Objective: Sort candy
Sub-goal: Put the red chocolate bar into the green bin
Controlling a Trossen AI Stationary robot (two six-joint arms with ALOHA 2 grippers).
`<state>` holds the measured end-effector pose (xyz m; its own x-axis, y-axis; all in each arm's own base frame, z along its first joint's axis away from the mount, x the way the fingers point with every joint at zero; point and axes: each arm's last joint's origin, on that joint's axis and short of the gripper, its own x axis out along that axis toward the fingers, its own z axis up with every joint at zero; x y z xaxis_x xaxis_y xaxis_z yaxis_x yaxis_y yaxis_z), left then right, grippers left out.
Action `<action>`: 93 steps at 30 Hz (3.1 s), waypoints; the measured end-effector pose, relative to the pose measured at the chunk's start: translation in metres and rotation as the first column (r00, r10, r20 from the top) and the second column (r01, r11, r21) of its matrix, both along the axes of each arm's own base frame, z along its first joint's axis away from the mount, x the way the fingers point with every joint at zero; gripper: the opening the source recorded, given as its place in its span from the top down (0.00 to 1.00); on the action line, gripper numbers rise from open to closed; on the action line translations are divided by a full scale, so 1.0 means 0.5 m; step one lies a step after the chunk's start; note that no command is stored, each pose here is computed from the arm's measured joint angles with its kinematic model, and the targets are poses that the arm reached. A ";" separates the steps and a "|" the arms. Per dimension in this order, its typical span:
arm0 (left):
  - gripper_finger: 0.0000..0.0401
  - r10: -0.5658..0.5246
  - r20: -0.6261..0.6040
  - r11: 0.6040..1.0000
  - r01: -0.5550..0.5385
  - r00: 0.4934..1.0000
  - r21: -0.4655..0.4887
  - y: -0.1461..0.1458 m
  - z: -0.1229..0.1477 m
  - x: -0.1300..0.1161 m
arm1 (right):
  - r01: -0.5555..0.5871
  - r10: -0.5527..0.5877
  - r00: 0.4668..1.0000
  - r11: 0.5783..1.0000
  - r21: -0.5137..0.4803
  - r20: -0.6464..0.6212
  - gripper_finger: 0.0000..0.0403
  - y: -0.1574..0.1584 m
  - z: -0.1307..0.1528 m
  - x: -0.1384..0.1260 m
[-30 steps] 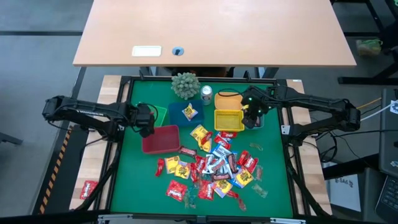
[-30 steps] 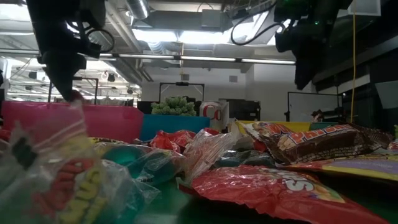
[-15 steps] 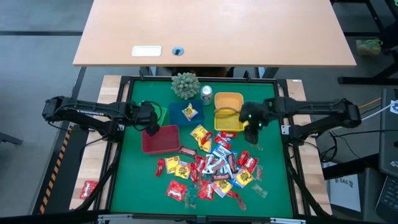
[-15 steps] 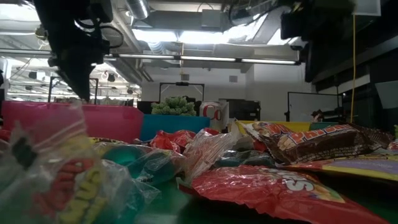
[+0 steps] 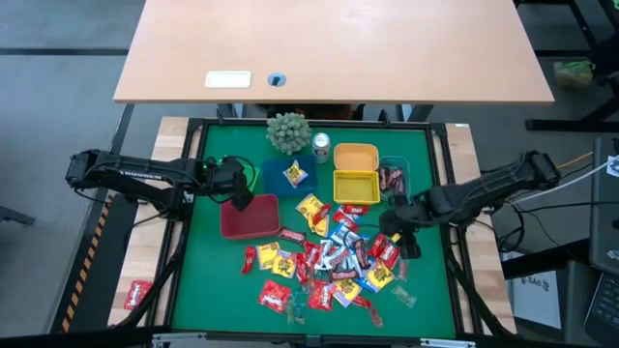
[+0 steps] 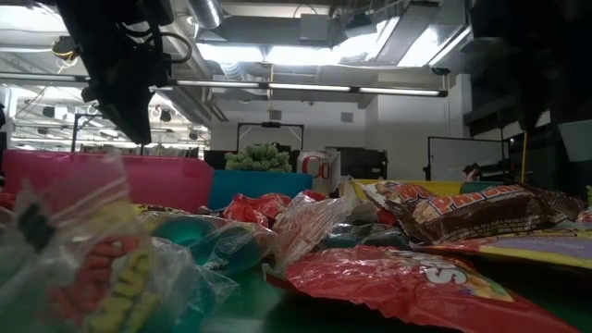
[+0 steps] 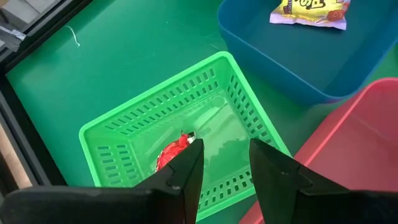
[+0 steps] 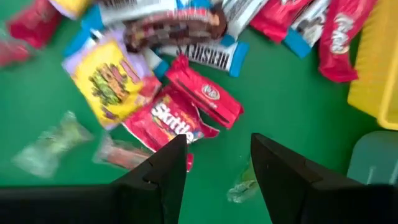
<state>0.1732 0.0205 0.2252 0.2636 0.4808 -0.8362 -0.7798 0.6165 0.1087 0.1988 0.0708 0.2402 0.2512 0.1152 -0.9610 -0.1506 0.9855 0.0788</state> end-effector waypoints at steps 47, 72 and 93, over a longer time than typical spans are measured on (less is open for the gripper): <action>0.71 -0.001 0.032 1.000 0.001 1.000 0.001 0.000 0.002 0.006 | -0.024 0.026 0.988 1.000 -0.016 0.152 0.73 -0.008 -0.199 -0.038; 0.71 -0.212 0.274 0.976 0.190 0.938 0.106 -0.023 0.034 0.063 | -0.043 0.037 0.986 0.999 0.032 0.161 1.00 0.008 -0.122 -0.002; 0.71 -0.340 0.411 0.940 0.320 0.846 0.120 -0.097 -0.004 0.158 | -0.032 0.030 0.988 0.999 0.012 0.151 0.99 0.008 -0.105 0.001</action>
